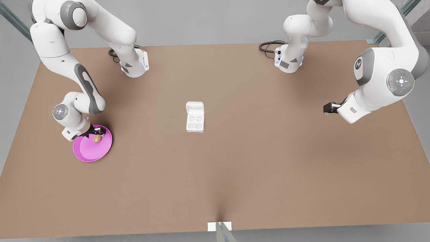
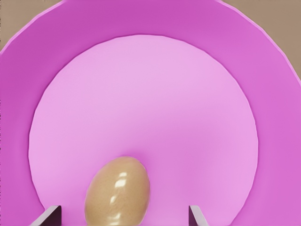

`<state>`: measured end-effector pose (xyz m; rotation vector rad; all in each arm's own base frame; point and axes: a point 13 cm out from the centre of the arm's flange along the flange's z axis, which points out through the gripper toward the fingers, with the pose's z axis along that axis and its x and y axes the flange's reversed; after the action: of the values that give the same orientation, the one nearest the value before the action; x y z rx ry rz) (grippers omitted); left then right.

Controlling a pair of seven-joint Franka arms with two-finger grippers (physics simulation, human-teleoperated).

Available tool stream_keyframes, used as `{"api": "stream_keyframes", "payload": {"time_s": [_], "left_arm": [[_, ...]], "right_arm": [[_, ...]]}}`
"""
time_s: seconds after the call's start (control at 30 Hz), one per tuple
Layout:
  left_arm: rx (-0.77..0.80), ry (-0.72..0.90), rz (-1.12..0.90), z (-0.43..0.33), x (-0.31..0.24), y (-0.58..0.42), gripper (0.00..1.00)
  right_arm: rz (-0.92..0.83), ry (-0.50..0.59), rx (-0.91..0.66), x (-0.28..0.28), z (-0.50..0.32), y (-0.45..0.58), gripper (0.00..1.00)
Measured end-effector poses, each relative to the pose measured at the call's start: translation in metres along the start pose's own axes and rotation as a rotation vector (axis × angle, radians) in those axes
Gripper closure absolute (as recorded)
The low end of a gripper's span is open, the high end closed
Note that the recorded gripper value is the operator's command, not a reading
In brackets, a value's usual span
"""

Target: Pack egg into the box and close the box lid

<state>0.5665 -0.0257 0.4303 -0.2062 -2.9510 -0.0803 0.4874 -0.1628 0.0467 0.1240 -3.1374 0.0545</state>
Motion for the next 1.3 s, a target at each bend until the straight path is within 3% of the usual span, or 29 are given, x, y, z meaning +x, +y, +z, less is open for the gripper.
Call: {"api": "stream_keyframes", "payload": {"time_s": [0.8, 0.83, 0.87, 0.9, 0.93, 1.13, 1.3], "left_arm": [[-0.001, 0.008, 0.006, 0.003, 0.0, -0.004, 0.0], [-0.001, 0.008, 0.006, 0.003, 0.0, -0.004, 0.0], [-0.001, 0.008, 0.006, 0.003, 0.0, -0.004, 0.0], [-0.001, 0.008, 0.006, 0.003, 0.0, -0.004, 0.0], [-0.001, 0.008, 0.006, 0.003, 0.0, -0.004, 0.0], [-0.001, 0.009, 0.006, 0.003, 0.0, -0.004, 0.0], [-0.001, 0.009, 0.006, 0.003, 0.0, -0.004, 0.0]], "right_arm": [[0.016, 0.001, -0.012, -0.015, 0.012, 0.011, 0.0], [0.017, 0.002, -0.013, -0.015, 0.012, 0.011, 0.09], [0.018, 0.002, -0.013, -0.014, 0.012, 0.011, 0.32], [0.018, 0.003, -0.014, -0.014, 0.012, 0.011, 0.46], [0.016, 0.003, -0.015, -0.014, 0.013, 0.012, 0.54], [0.007, 0.002, -0.017, -0.016, 0.012, 0.015, 0.62], [-0.018, -0.008, -0.019, -0.024, 0.005, 0.025, 0.61]]}}
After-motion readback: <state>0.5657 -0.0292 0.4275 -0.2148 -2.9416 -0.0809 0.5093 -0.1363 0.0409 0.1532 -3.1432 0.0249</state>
